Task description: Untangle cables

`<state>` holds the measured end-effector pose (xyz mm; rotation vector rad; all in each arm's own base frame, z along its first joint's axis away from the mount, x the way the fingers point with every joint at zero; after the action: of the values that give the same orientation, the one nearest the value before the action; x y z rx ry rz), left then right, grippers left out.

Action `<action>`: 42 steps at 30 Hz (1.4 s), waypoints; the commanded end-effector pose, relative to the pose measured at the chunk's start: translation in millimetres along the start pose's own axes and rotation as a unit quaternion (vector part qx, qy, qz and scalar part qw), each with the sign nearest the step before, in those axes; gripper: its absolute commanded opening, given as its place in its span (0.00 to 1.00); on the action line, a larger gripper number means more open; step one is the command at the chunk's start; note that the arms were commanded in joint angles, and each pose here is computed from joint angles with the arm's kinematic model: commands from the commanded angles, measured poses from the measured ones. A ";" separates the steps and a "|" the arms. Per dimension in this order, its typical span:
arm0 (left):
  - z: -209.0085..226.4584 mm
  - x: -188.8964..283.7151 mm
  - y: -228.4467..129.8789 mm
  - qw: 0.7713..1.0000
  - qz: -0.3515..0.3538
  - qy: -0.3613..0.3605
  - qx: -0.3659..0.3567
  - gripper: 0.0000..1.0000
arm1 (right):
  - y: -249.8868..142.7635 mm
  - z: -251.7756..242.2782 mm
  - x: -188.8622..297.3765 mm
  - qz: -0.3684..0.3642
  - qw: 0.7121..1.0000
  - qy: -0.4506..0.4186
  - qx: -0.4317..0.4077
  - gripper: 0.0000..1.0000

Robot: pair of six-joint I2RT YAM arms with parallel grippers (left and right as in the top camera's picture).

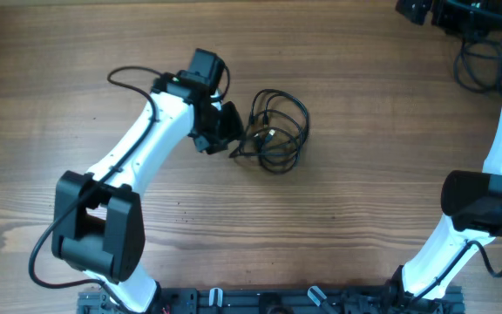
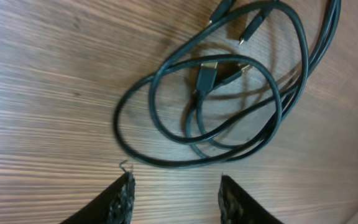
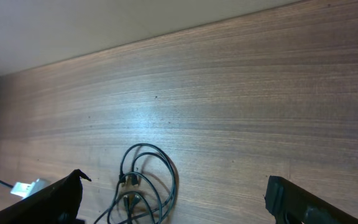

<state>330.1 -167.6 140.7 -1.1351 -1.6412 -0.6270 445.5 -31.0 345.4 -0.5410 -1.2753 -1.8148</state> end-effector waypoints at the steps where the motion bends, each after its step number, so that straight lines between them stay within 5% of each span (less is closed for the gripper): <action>1: -1.4 -14.8 -2.1 0.990 -0.025 0.012 0.138 0.52 | -1.7 -3.6 -6.5 0.008 1.000 -0.006 0.002 0.96; 4: -5.0 -17.6 -9.0 0.987 -0.025 0.017 0.160 0.37 | -1.7 -3.8 -6.8 0.009 1.000 -0.006 0.001 0.96; 5: -4.3 -18.4 -12.8 0.987 -0.021 0.024 0.159 0.25 | -1.7 -4.0 -7.1 0.009 1.000 -0.006 0.001 0.96; 11: -2.4 -20.0 -13.6 0.987 -0.042 0.041 0.152 0.21 | -2.2 -5.6 -10.2 0.012 1.000 -0.005 0.000 0.96; 13: -3.2 -20.7 -15.1 0.985 -0.044 0.043 0.161 0.22 | -3.0 -7.0 -12.7 0.016 1.000 -0.005 -0.002 0.96; 18: -0.7 -20.4 -12.1 0.981 -0.065 0.053 0.173 0.48 | -6.5 -10.4 -18.9 0.027 1.000 -0.005 -0.003 0.96; 32: 9.0 -50.4 -16.0 0.969 -0.072 0.101 0.212 0.51 | -4.9 -10.7 -19.3 0.023 1.000 -0.005 -0.001 0.96; 40: 9.1 -54.3 4.6 0.964 -0.140 0.100 0.202 0.24 | -5.3 -10.6 -19.3 0.025 1.000 -0.005 -0.002 0.97; 42: 11.5 -52.6 8.4 0.961 -0.160 0.107 0.200 0.06 | -5.3 -10.6 -19.3 0.025 1.000 -0.005 -0.003 0.96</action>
<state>332.0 -185.3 92.4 -0.5784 -1.6772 -0.4932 448.8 -32.4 334.9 -0.5666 -1.2592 -1.8003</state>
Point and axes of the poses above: each gripper's point midway between its finger pads, its own x axis back along the fingers, its own z axis along the line the jaws close on, y = z × x, the point moved 6 cm from there along x, back along the fingers, and after that the axes turned 4 degrees about x, right-handed, at the moved point
